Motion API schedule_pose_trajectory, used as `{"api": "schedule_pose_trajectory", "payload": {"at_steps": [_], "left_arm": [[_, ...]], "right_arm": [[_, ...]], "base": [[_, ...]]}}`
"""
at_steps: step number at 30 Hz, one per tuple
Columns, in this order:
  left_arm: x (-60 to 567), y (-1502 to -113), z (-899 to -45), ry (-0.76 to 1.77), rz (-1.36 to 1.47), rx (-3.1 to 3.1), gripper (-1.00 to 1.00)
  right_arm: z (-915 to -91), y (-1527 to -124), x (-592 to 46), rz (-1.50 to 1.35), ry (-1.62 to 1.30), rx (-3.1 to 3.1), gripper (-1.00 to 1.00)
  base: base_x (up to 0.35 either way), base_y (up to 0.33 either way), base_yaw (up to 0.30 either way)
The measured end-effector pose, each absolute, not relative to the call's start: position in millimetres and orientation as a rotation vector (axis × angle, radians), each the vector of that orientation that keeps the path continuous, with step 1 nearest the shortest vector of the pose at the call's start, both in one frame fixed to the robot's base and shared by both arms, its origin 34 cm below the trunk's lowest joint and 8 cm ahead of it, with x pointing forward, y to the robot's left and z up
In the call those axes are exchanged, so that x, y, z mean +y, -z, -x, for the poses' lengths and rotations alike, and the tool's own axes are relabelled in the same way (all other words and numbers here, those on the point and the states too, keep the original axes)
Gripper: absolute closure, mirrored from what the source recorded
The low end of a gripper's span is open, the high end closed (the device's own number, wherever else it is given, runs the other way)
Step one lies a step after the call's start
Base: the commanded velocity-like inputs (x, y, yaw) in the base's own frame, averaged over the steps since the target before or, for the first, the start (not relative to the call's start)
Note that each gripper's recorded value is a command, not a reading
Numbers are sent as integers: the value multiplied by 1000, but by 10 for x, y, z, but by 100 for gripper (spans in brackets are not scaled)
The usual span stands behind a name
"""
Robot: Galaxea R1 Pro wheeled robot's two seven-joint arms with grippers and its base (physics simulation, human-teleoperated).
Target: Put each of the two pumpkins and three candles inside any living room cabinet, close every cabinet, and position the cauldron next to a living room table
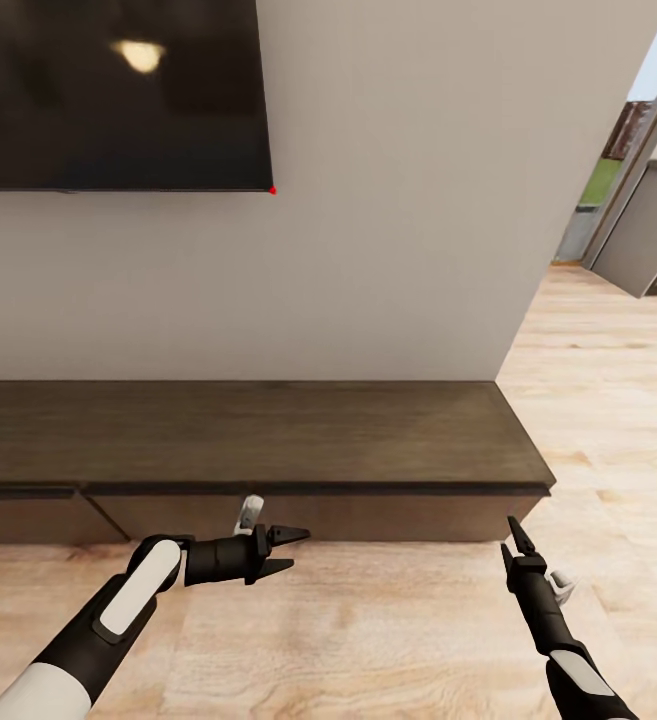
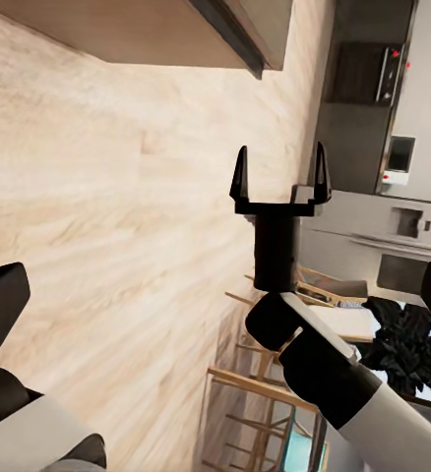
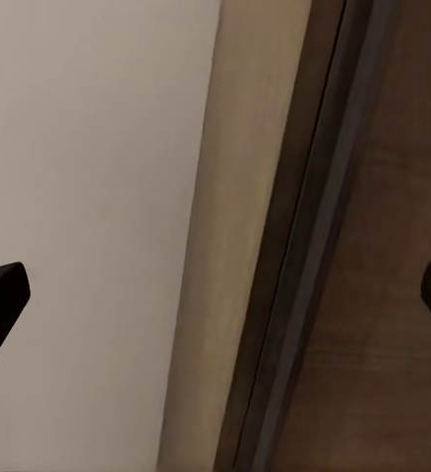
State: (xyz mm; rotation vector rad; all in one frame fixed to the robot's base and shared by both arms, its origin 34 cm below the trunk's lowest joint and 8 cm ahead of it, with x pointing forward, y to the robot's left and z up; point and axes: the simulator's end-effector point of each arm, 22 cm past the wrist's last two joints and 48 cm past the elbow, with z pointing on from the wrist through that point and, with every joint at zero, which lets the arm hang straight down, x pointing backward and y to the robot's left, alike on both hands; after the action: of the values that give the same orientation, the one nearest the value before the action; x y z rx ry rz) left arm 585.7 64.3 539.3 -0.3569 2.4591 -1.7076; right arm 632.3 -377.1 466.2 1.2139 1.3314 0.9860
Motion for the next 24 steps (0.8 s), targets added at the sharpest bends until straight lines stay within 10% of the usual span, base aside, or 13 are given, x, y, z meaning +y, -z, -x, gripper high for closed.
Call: {"api": "schedule_pose_trajectory", "payload": {"at_steps": [24], "left_arm": [[640,-4919,-5752,1709,357,2458,-100]], "right_arm": [[-6218,-4190,-3786,-1226,-992,1318,-100]], "base": [[0,0,0]]}}
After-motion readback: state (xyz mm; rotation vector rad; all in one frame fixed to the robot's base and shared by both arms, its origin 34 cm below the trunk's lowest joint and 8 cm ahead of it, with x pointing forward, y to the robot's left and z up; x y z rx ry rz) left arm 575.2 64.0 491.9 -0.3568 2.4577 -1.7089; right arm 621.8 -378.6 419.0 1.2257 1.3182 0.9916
